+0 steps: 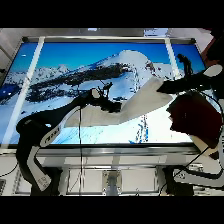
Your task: Fold the shirts.
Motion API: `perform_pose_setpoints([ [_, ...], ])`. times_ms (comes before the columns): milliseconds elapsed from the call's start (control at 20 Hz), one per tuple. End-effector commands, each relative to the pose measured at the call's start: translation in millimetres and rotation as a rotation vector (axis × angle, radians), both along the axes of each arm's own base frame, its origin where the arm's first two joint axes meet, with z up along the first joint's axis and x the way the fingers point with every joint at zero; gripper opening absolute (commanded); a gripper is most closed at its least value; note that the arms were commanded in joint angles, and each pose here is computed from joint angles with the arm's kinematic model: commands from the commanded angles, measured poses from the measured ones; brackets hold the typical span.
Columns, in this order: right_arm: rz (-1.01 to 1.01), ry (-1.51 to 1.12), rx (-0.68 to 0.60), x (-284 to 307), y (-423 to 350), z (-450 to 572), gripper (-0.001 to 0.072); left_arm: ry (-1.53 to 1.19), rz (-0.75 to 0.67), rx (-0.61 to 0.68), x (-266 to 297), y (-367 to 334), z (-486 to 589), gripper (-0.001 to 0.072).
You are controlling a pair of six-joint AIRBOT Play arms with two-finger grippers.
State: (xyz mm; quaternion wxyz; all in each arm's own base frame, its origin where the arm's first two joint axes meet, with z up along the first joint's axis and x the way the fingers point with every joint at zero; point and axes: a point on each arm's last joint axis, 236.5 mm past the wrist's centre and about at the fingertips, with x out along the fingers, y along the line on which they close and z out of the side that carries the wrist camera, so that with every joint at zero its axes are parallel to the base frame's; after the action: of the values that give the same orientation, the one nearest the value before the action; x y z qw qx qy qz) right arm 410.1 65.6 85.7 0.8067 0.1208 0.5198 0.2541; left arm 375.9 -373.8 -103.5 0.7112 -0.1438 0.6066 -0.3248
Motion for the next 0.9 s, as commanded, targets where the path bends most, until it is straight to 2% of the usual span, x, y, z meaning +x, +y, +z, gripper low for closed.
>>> perform_pose_setpoints([
  [0,0.033,-0.015,0.019,-7,8,27,0.0034,-0.031,0.031,-0.090,11,-24,28,0.0008],
  [150,0.040,0.011,0.042,-12,18,29,0.0033,-0.118,0.003,-0.146,42,-23,85,0.0008],
  [300,0.080,-0.003,0.052,-11,52,31,0.0033,-0.212,-0.028,-0.133,72,16,143,0.0008],
  [450,0.125,-0.086,0.076,-4,121,40,0.0032,-0.288,0.021,-0.120,98,75,196,0.0008],
  [650,0.149,-0.199,0.180,-2,249,44,0.0031,-0.357,0.133,-0.112,114,155,248,0.0008],
  [850,0.158,-0.099,0.244,-34,355,-16,0.0033,-0.371,0.146,-0.083,106,201,267,0.0008],
])
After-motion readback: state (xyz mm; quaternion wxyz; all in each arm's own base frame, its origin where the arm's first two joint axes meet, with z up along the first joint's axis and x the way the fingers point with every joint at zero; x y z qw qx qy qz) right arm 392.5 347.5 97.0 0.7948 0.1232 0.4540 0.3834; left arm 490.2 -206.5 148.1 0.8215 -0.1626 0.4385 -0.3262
